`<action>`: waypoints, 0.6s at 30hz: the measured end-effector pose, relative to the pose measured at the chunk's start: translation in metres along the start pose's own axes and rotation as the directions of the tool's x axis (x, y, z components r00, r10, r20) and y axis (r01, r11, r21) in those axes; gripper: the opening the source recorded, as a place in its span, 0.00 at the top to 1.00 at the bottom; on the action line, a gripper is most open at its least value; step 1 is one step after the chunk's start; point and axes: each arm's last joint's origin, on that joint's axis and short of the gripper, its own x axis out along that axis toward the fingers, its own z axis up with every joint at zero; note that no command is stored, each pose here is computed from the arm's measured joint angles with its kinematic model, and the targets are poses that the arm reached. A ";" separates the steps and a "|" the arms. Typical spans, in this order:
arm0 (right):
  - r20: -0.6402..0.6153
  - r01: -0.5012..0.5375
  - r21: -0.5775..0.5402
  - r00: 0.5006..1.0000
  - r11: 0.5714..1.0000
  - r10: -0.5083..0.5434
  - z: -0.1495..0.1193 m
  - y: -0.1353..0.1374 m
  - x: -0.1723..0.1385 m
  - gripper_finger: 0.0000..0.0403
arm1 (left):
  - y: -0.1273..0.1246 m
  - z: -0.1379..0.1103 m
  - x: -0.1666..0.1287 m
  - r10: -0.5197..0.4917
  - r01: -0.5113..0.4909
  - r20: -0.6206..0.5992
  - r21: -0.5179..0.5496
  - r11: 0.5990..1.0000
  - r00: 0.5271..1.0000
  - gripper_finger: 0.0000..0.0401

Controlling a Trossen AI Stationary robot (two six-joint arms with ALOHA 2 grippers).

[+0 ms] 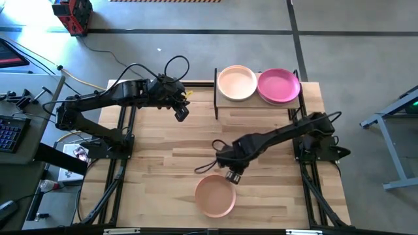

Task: Place and stack plates onto a shelf
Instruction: Stack the light brown plate on the light yellow plate on the shelf

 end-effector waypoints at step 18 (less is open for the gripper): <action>0.143 -0.004 0.060 0.990 0.998 -0.005 -0.001 0.038 0.037 0.77 | 0.001 -0.003 0.001 0.009 -0.012 -0.032 -0.071 0.997 0.999 0.71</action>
